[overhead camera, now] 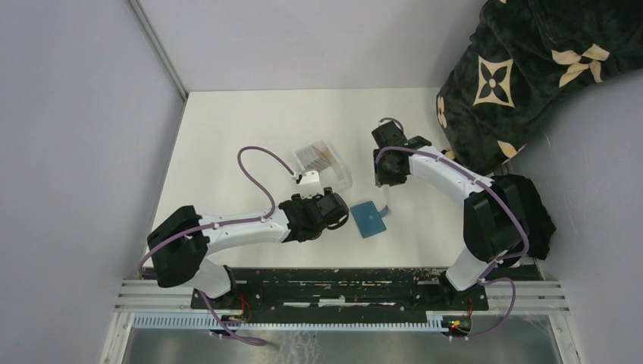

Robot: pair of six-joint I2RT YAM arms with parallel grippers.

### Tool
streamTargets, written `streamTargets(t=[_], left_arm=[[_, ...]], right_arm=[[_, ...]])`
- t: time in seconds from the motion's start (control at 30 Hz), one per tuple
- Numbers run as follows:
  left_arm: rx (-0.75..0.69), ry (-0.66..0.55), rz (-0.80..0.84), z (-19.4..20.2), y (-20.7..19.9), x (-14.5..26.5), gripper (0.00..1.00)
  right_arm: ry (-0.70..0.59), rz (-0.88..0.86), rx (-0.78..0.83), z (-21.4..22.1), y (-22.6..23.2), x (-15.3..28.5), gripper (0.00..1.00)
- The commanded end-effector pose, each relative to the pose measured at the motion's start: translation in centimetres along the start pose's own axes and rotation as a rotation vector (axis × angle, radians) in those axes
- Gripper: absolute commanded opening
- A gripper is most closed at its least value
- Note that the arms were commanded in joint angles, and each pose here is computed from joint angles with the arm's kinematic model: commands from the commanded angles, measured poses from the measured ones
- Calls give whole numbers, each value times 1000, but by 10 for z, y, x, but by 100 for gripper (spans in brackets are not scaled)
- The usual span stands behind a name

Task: Put the credit cards into the card holder
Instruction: Open the card holder at the center of the board.

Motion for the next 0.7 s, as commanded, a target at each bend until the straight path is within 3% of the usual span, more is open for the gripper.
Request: streamTargets(t=[0.0,0.17,0.23,0.27,0.43,0.53,0.67], left_arm=[[61,-119,-31,-33,12,11,69],[87,-171,-62,-56,31,17,71],[109,-191,-73,-65,42,19,71],[121,-197,-76,-68,47,20,72],[183,-224,-96,-80,76,20,74],[204,-232,-88,-85,85,17,75],[212,-227,-94,-88,88,12,75]], right_arm=[[-151,-91,63,-44,24,31,43],[-436,-172,114,-97,38,74,37],[-543,-244,63,-114,48,79,30],[-572,-283,36,-120,53,80,32],[-557,-597,42,-132,96,79,97],[-552,-696,37,-138,114,74,100],[-549,-663,134,-144,131,72,100]])
Point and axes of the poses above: each gripper's point midway between its finger pads, its own x axis back along the fingers, its own y axis along the line the jaws close on, z = x × y, the point moved 5 cm from there along x, back along the fingers, and after that the axes turned 3 degrees about x, right-handed, at the moved point
